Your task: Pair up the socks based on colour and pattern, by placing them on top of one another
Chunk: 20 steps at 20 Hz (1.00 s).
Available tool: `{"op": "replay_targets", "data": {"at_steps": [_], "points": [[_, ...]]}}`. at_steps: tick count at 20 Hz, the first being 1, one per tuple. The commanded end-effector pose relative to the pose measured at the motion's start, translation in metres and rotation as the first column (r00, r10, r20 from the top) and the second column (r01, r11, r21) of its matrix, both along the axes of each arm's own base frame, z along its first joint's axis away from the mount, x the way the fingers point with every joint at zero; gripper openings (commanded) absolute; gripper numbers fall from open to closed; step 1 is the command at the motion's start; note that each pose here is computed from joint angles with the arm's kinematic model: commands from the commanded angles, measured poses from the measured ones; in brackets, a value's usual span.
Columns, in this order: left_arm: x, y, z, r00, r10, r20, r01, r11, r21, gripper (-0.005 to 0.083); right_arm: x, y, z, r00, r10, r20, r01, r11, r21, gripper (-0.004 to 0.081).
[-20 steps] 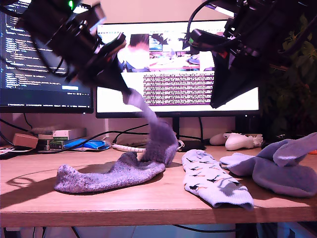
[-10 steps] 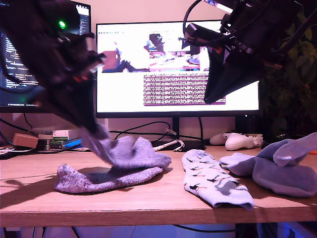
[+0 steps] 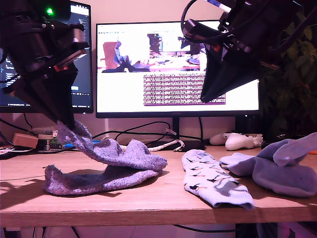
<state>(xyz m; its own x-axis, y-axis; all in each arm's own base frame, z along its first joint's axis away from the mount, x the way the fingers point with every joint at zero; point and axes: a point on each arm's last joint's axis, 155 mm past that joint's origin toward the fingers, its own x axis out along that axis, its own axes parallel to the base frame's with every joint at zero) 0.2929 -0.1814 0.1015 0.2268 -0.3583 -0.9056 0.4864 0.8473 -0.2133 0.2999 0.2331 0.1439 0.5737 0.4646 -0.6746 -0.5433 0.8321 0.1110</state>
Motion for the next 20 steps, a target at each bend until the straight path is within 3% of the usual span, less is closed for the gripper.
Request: {"op": "replay_targets", "data": {"at_steps": [1,3,7,8,10,12,16,20], "points": [[-0.001,0.005,-0.007,1.0,0.004,-0.007,-0.004,0.999,0.038,0.0225,-0.004,0.002,-0.008,1.0,0.016,-0.016,-0.016,1.0,-0.002,-0.0013],[0.001,0.011,-0.009,1.0,0.015,0.002,-0.015,0.998,0.068,0.0383,-0.007,0.004,-0.008,0.999,0.029,-0.023,-0.029,1.0,0.008,-0.0013],[0.001,0.011,-0.008,1.0,0.015,0.004,-0.015,0.998,0.067,0.0379,-0.007,0.004,-0.008,0.999,0.029,-0.024,-0.029,1.0,0.005,-0.0013],[0.001,0.011,-0.007,1.0,0.015,0.006,-0.015,0.998,0.066,0.0302,-0.006,0.005,-0.007,0.999,0.032,-0.016,-0.032,0.999,0.005,-0.0013],[0.007,0.006,0.0,0.999,0.01,0.042,-0.011,0.999,0.037,0.003,0.003,0.007,0.003,0.998,0.042,0.047,-0.043,0.999,0.01,-0.0013],[0.024,-0.003,0.017,0.989,-0.014,0.15,0.014,1.0,-0.002,-0.0015,0.016,0.005,0.014,0.993,0.041,0.111,-0.043,0.999,0.019,-0.0013],[0.053,-0.006,0.059,0.928,-0.014,0.372,0.037,0.998,-0.055,-0.0019,0.05,-0.037,0.015,0.983,-0.08,0.166,0.079,0.997,0.012,-0.0013],[0.058,0.018,0.083,0.845,0.059,0.531,0.003,0.993,-0.114,-0.0019,0.068,-0.099,0.009,0.955,-0.221,0.2,0.225,0.974,0.002,-0.0013]]}}
